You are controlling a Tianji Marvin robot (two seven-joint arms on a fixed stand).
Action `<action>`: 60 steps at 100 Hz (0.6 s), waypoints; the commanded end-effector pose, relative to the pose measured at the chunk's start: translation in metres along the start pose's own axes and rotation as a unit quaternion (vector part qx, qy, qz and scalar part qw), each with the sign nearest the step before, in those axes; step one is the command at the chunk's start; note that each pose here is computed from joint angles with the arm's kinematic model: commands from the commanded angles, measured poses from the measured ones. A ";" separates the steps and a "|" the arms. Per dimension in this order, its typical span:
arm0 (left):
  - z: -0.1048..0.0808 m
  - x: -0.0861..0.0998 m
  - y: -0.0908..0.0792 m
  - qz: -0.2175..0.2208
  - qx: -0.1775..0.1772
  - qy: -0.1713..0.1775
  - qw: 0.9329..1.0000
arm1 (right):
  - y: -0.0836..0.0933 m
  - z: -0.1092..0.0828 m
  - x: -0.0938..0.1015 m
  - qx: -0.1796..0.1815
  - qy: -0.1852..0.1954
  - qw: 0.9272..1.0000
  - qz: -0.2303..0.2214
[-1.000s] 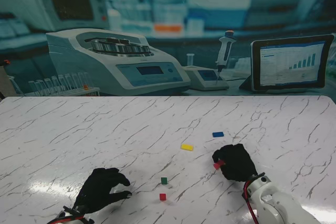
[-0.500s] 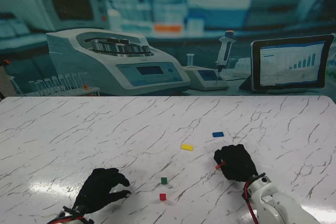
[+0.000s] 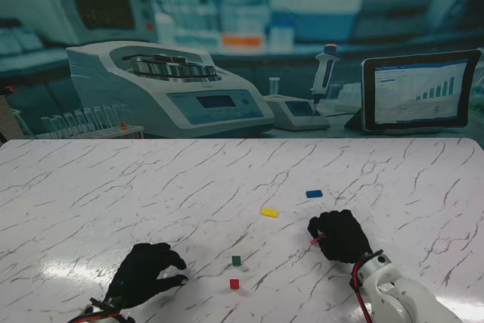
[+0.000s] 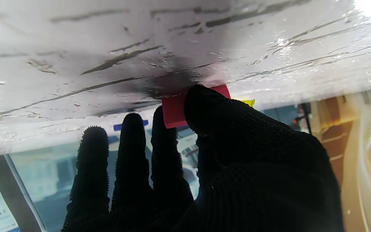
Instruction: Arrange dominoes in a row
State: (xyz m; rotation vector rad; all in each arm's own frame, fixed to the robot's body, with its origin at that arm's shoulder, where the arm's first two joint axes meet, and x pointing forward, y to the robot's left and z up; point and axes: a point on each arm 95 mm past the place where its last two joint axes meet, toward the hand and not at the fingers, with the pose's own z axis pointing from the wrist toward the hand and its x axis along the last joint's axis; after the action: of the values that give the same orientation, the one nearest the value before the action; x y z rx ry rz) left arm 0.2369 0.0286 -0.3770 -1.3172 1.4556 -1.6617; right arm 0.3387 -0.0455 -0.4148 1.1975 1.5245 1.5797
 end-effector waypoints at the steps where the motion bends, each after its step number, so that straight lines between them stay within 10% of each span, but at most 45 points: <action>1: -0.002 0.004 0.003 -0.007 -0.006 0.008 1.000 | -0.008 -0.003 0.006 0.013 0.002 1.000 0.008; 60: -0.003 0.003 0.003 -0.008 -0.006 0.009 1.000 | -0.009 -0.003 0.005 0.037 0.006 0.999 0.022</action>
State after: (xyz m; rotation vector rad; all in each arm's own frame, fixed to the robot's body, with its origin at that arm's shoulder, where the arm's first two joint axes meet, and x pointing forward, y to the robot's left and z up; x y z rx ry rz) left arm 0.2367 0.0299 -0.3767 -1.3160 1.4538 -1.6601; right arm 0.3418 -0.0435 -0.4116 1.2413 1.5547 1.5807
